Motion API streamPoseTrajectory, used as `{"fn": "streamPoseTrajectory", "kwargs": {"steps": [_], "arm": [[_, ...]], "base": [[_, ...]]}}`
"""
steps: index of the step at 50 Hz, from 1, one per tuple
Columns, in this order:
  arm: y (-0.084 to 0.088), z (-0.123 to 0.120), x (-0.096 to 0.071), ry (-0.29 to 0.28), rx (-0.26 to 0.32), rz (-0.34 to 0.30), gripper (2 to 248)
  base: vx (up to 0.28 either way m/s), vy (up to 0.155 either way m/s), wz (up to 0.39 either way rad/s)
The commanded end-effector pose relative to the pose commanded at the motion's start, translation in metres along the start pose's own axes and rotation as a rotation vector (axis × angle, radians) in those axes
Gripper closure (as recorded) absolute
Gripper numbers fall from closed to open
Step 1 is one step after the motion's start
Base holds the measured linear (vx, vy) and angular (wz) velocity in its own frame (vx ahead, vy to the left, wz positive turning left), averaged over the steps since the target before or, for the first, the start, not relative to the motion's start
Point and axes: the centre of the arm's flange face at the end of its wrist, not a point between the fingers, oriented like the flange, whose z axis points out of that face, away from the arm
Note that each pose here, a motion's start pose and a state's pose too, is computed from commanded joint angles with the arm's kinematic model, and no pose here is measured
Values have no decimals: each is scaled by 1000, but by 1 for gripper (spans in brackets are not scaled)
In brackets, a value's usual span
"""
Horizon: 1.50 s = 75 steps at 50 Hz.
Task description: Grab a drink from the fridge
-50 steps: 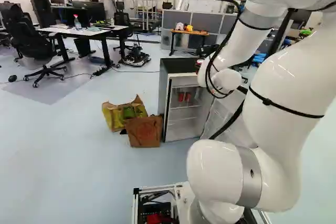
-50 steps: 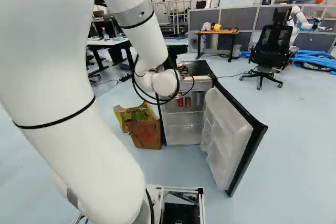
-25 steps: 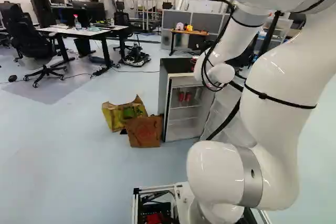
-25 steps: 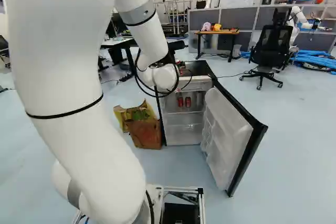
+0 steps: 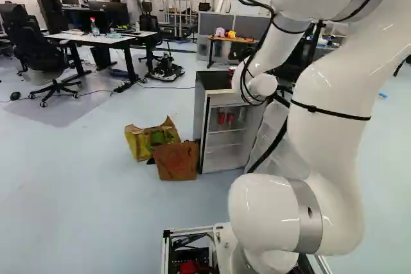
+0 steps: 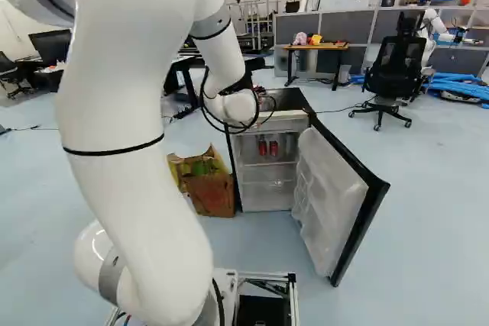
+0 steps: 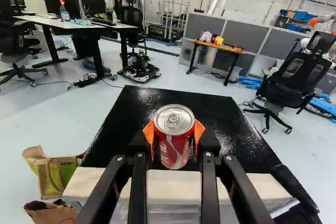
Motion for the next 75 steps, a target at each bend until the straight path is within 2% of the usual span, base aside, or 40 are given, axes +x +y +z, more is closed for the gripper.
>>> {"fn": "streamPoseTrajectory", "kwargs": {"steps": [58,75], "arm": [[8,116,3,-23,-36,40,156],[9,119,2,-40,-47,52,156]], "base": [[0,0,0],[0,0,0]]}}
